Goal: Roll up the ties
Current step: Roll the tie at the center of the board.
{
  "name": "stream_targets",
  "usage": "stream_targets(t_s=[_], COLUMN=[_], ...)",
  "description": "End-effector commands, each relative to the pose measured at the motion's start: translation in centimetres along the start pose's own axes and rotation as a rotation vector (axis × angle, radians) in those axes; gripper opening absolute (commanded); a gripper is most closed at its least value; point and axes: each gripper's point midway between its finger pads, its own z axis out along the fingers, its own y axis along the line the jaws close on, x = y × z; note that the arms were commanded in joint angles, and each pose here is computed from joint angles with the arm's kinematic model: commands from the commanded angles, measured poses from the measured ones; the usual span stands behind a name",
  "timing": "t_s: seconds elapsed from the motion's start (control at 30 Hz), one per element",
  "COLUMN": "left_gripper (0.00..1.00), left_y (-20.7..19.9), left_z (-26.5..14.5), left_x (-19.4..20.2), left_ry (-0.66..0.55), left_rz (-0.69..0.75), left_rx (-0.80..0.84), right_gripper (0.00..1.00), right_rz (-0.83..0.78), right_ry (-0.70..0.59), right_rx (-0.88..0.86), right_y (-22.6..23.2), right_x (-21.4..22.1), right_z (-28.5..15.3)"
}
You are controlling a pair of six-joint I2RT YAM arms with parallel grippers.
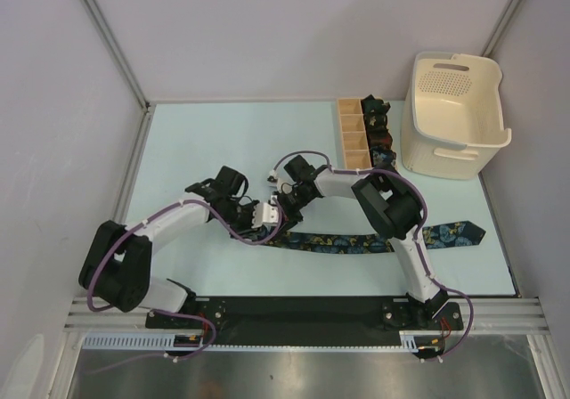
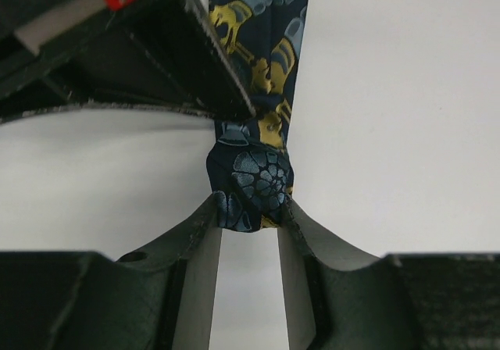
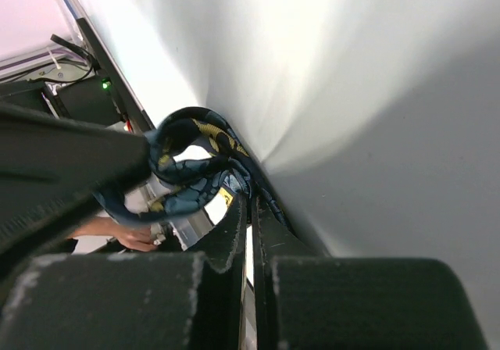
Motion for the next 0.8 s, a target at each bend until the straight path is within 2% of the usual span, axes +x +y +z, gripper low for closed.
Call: stream_targets(t_s=[0.0,0.27,0.5,0.67,0.77], left_gripper=[0.38,0.37,0.35,0.34,0.34], left_y=[0.3,0.6,-0.1,-0.6,-0.7], left_z=[1.2,3.7,4.6,4.8,4.8], left_x=[-2.8,-1.5,0.4,0.9,0.9], left_ry=[-0.072,0.021,0.077,0.083,0.081], left_rz=[0.021,-0.009,-0.023,-0.032,-0.033], left_rx=[0.027,0.023,0.047,0.063,0.066], right_gripper=[0.0,0.0,0.19,0.25,0.32], right_rz=[-0.009,0.008,0.061,0.057,0.045], right_ry=[-0.024,-0.05,-0.084,-0.088,-0.098], right_rx=[0.041,-0.014,-0.133,-0.157,-0.168], right_y=[-1.2,0.0,2.0,2.9,3.5], right_x=[-0.9,-1.4,-1.1,-0.5,-0.3], right_z=[0.4,-0.3,-2.8,-4.2,-4.8])
